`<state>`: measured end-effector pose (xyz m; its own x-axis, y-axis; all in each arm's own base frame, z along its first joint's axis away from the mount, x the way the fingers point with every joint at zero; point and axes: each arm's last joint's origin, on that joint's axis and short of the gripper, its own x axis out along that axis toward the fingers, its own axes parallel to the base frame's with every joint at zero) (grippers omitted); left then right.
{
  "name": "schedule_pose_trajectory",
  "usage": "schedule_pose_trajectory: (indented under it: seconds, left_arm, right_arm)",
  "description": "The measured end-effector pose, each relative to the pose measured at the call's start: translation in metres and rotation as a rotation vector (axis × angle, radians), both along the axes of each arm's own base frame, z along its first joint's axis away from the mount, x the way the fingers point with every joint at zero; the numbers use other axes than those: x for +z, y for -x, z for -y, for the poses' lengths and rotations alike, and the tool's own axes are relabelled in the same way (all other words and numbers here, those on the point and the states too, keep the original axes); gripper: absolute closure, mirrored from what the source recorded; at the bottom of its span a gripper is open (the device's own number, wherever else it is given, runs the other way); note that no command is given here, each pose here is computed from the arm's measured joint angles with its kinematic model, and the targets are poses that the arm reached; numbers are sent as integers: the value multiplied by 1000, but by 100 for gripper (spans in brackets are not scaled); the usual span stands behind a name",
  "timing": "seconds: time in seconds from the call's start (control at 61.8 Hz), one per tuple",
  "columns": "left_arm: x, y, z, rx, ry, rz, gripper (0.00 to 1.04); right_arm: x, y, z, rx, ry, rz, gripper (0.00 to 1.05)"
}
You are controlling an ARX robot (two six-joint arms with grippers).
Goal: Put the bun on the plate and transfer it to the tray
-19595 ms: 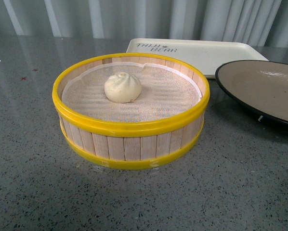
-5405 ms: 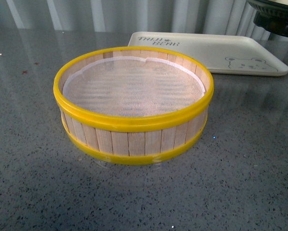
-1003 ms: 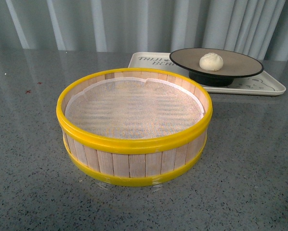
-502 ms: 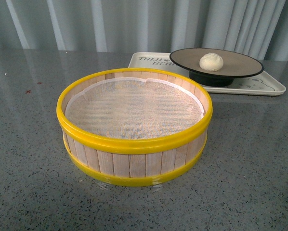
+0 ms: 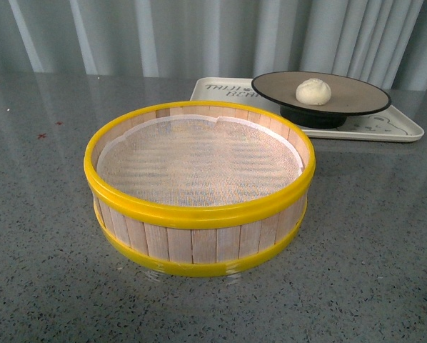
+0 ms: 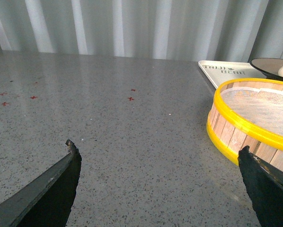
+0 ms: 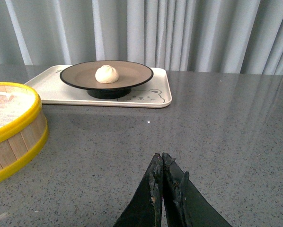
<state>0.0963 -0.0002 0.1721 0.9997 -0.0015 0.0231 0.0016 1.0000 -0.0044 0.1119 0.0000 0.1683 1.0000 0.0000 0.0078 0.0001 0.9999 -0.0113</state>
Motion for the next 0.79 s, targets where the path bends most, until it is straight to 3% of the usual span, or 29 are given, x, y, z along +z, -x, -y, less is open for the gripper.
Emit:
schedule_pose_trajectory:
  seconds: [0.566,0.793]
  left_arm:
    - [0,0,0,0,0,0,7]
    - [0,0,0,0,0,0,7]
  right_arm:
    - [-3,14,0,1,1,-5,102]
    - [-3,14,0,1,0,-5,62]
